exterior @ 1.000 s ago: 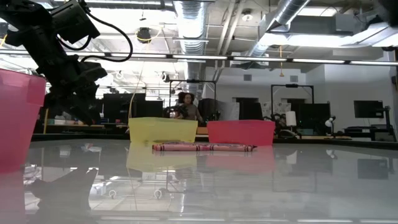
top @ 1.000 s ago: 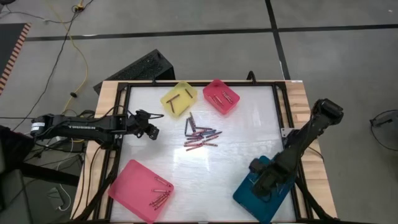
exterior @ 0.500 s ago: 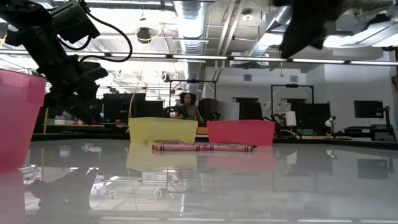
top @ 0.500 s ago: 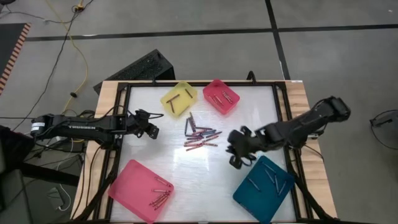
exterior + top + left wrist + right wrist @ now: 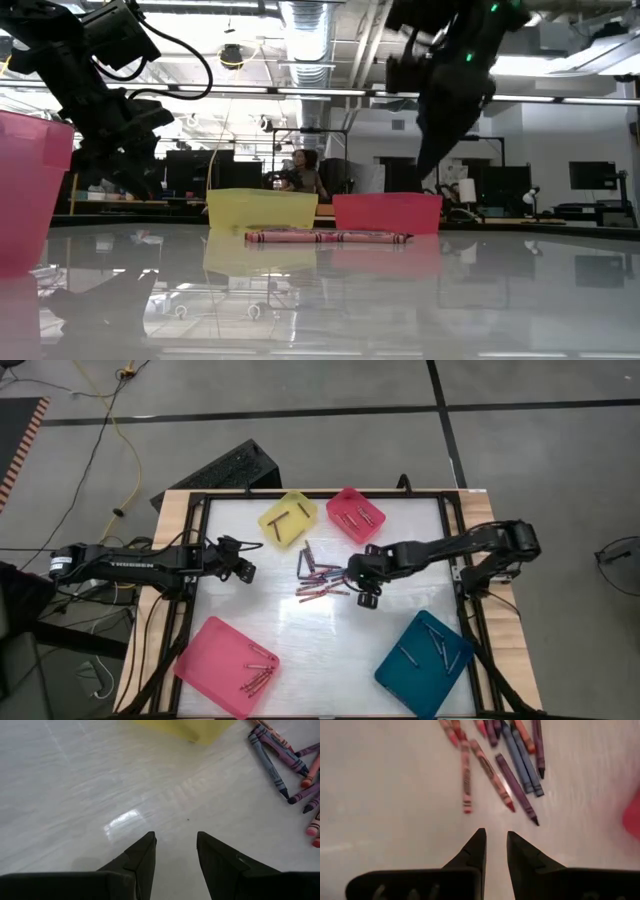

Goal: Sort crayons
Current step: Put the purple crayon into the yellow bin

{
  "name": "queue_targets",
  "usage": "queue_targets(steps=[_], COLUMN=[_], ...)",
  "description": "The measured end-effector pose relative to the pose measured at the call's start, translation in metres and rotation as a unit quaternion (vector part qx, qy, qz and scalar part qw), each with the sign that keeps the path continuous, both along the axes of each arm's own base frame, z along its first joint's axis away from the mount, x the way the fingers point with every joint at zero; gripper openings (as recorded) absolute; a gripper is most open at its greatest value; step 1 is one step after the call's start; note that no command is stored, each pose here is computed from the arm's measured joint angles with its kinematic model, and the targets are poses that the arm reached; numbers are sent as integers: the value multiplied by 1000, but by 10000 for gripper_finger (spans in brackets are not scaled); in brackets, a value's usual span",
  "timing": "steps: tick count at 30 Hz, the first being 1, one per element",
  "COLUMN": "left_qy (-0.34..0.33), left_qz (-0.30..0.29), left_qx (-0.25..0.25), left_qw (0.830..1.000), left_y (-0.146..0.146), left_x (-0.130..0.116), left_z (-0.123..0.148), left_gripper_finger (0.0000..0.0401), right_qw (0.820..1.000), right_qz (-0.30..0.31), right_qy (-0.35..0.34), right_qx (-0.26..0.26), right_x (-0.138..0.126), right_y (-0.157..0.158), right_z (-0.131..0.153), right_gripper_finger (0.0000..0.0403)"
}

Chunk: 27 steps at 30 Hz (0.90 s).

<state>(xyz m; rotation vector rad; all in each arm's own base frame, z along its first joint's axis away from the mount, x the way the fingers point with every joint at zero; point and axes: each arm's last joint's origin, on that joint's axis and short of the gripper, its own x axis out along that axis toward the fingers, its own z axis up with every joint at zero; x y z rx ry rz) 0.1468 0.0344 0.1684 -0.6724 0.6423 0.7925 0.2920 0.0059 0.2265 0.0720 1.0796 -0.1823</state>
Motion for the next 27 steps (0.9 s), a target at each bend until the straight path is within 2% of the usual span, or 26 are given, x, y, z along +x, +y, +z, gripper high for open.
queue_targets(steps=[8, 21, 27], left_qy=[0, 1, 2], left_qz=[-1, 0, 0], left_qx=[-1, 0, 1], left_qw=[1000, 1000, 1000], left_y=[0, 0, 0], left_x=[0, 0, 0], left_z=[0, 0, 0], left_gripper_finger=[133, 133, 133], right_qw=[999, 998, 996], right_qz=[24, 11, 55], right_qy=[37, 51, 44], right_qx=[-24, -29, -52], right_x=[12, 22, 24], right_y=[-15, -33, -35], right_z=[-23, -42, -40], right_gripper_finger=[78, 149, 151])
